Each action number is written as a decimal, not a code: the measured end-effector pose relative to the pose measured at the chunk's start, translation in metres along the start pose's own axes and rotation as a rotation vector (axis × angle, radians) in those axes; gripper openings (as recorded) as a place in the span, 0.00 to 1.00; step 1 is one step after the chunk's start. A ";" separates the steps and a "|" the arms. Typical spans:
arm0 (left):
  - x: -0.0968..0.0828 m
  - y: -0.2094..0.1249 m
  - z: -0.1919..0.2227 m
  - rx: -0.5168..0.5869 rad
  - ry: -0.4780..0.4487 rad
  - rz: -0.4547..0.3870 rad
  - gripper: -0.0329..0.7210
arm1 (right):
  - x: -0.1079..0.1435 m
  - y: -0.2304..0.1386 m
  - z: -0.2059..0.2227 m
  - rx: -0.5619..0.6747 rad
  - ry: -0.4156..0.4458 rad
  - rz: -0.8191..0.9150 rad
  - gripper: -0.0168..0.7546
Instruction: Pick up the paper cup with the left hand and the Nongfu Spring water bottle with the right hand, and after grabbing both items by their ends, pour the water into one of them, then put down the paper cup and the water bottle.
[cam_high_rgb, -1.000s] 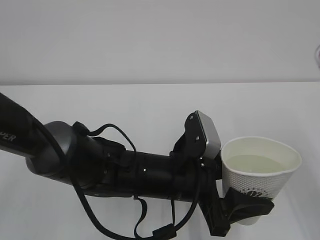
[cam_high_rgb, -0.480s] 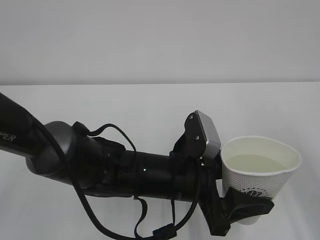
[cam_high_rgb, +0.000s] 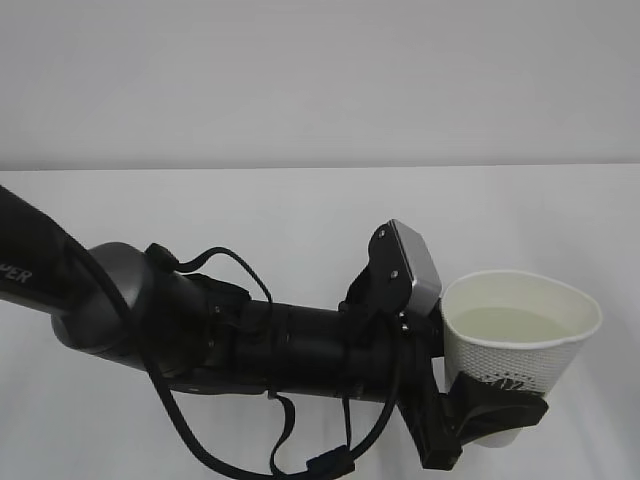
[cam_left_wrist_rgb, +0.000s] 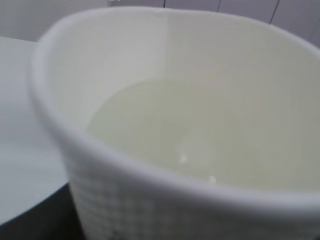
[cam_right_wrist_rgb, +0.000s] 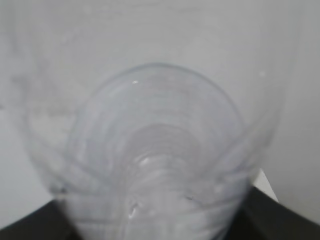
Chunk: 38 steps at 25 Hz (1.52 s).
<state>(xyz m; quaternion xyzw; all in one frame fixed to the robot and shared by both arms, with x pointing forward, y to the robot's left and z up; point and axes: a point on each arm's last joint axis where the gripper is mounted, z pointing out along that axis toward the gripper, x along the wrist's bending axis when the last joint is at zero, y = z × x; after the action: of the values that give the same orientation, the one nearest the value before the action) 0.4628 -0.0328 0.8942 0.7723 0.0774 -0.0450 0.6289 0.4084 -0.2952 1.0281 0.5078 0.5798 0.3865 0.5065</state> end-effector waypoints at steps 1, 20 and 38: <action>0.000 0.000 0.000 -0.003 0.005 -0.004 0.72 | -0.001 0.000 0.000 0.001 -0.006 0.023 0.56; 0.003 0.001 0.000 -0.017 0.028 -0.022 0.72 | -0.002 -0.012 0.024 0.029 -0.095 0.135 0.56; 0.003 0.002 0.000 -0.019 0.035 -0.026 0.72 | 0.011 -0.043 0.056 0.136 -0.059 0.133 0.56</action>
<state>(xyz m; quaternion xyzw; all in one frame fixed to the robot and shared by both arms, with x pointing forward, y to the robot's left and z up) 0.4662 -0.0328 0.8953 0.7659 0.0990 -0.0391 0.6341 0.4551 -0.2957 0.9738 0.5895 0.5548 0.3638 0.4609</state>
